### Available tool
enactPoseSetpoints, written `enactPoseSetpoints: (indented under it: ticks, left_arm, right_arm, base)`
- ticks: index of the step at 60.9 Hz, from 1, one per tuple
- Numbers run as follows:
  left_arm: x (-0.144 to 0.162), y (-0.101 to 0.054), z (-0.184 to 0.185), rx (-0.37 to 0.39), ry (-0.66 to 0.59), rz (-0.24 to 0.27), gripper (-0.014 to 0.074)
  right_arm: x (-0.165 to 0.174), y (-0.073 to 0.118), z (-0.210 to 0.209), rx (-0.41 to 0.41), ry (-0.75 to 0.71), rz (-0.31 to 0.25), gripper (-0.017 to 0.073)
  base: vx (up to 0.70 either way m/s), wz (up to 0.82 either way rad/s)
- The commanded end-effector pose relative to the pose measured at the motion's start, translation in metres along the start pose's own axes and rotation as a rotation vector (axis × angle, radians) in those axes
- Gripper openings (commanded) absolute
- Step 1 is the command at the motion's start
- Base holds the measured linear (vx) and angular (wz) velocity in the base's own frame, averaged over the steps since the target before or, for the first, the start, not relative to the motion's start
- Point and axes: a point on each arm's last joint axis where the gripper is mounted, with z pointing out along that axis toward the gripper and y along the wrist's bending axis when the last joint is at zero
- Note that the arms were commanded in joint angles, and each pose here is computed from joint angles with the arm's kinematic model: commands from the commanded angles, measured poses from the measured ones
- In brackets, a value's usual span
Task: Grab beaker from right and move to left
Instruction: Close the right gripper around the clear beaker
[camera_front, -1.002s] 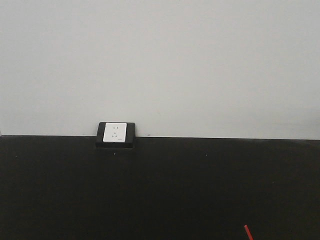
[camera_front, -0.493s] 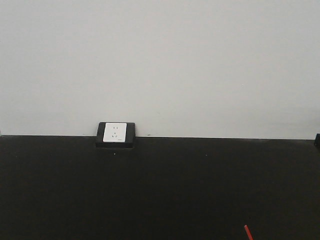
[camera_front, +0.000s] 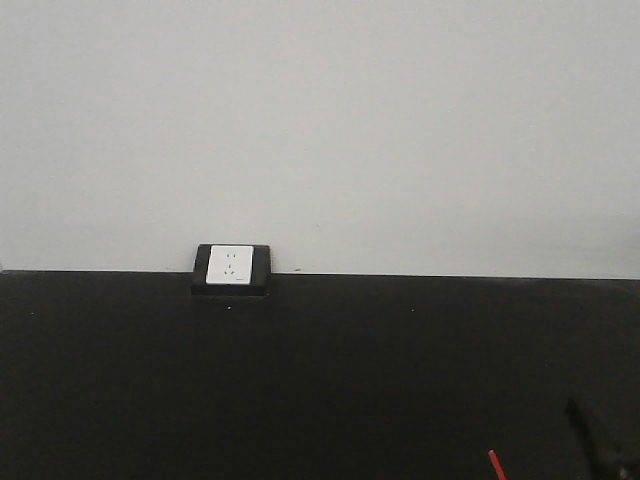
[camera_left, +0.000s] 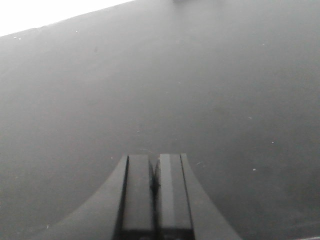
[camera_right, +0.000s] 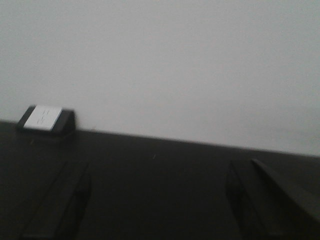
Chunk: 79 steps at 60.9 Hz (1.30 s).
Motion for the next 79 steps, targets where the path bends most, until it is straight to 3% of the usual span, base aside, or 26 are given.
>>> enactPoseSetpoints:
  ticks: [1, 18, 27, 40, 51, 63, 79]
  left_arm:
    - [-0.002, 0.000, 0.002, -0.004, -0.065, 0.001, -0.0006]
    - [-0.002, 0.000, 0.002, -0.004, -0.065, 0.001, -0.0006]
    - [-0.002, 0.000, 0.002, -0.004, -0.065, 0.001, -0.0006]
    - [-0.002, 0.000, 0.002, -0.004, -0.065, 0.001, -0.0006]
    - [-0.002, 0.000, 0.002, -0.004, -0.065, 0.001, -0.0006]
    - [-0.002, 0.000, 0.002, -0.004, -0.065, 0.001, -0.0006]
    - [-0.002, 0.000, 0.002, -0.004, -0.065, 0.001, -0.0006]
  right_arm:
    - [0.012, 0.011, -0.009, -0.095, -0.084, 0.003, 0.0559]
    - [0.058, 0.021, -0.032, -0.129, 0.017, 0.121, 0.0531]
    - [0.067, 0.025, -0.029, -0.174, 0.077, 0.124, 0.0530]
    - [0.082, 0.025, -0.023, -0.174, 0.129, 0.161, 0.0530]
    - [0.099, 0.024, -0.019, -0.158, 0.221, 0.165, 0.0530]
    - [0.109, 0.025, -0.019, -0.183, 0.278, 0.091, 0.0530]
    - [0.108, 0.024, 0.002, -0.214, 0.238, 0.067, 0.0530]
  base:
    - [0.00, 0.00]
    - [0.00, 0.00]
    - [0.00, 0.00]
    - [0.00, 0.00]
    - [0.00, 0.00]
    - [0.00, 0.00]
    - [0.00, 0.00]
